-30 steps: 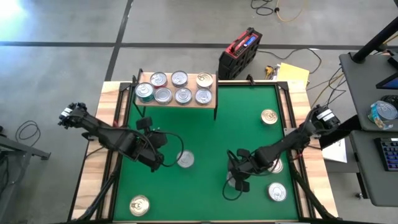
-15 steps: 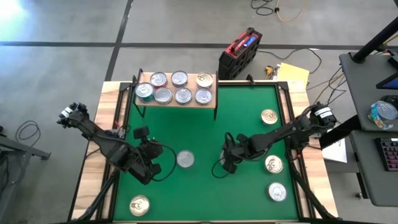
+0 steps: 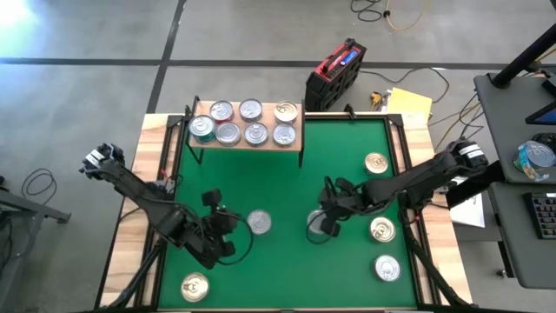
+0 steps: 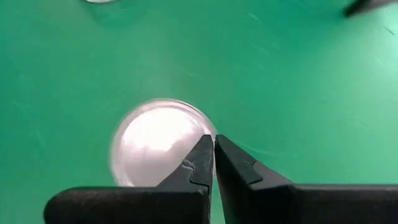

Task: Stack canned seafood by type on shelf
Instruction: Stack the white tuna can on top of the white tuna can on the shelf

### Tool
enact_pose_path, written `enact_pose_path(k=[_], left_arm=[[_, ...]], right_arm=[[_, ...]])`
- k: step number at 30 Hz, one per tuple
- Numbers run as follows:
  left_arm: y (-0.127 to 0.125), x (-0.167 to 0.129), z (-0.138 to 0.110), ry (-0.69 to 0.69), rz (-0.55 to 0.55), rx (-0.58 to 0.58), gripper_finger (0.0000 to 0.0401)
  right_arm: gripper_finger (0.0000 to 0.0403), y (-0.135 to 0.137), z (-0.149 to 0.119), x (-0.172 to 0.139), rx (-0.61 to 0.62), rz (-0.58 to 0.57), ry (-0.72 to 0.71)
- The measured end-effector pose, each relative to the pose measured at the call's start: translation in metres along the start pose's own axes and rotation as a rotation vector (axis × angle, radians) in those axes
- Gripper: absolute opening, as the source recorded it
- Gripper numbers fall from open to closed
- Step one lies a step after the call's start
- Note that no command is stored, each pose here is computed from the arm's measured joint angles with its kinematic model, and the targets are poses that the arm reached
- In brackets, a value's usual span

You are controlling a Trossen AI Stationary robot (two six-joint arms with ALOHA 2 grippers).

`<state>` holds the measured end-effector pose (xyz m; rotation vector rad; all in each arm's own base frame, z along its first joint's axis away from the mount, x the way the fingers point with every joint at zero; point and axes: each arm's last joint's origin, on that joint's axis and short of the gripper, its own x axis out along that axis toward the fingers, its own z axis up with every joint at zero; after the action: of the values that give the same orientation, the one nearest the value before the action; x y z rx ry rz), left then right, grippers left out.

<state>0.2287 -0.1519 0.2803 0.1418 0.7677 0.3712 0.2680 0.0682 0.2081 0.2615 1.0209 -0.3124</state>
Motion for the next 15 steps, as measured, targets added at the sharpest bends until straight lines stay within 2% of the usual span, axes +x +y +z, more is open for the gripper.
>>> enact_pose_path(k=[2,10,15], left_arm=[[-0.007,0.006,0.002,-0.066,-0.038,0.002,0.0],[-0.03,0.036,0.007,-0.345,-0.076,0.092,0.0],[-0.036,0.061,0.007,-0.342,-0.065,0.126,0.0]], right_arm=[[0.0009,-0.008,-0.006,-0.003,0.009,-0.004,-0.001],[0.0009,-0.032,-0.038,0.005,0.143,0.045,-0.06],[0.0009,-0.039,-0.054,0.014,0.24,0.057,-0.067]])
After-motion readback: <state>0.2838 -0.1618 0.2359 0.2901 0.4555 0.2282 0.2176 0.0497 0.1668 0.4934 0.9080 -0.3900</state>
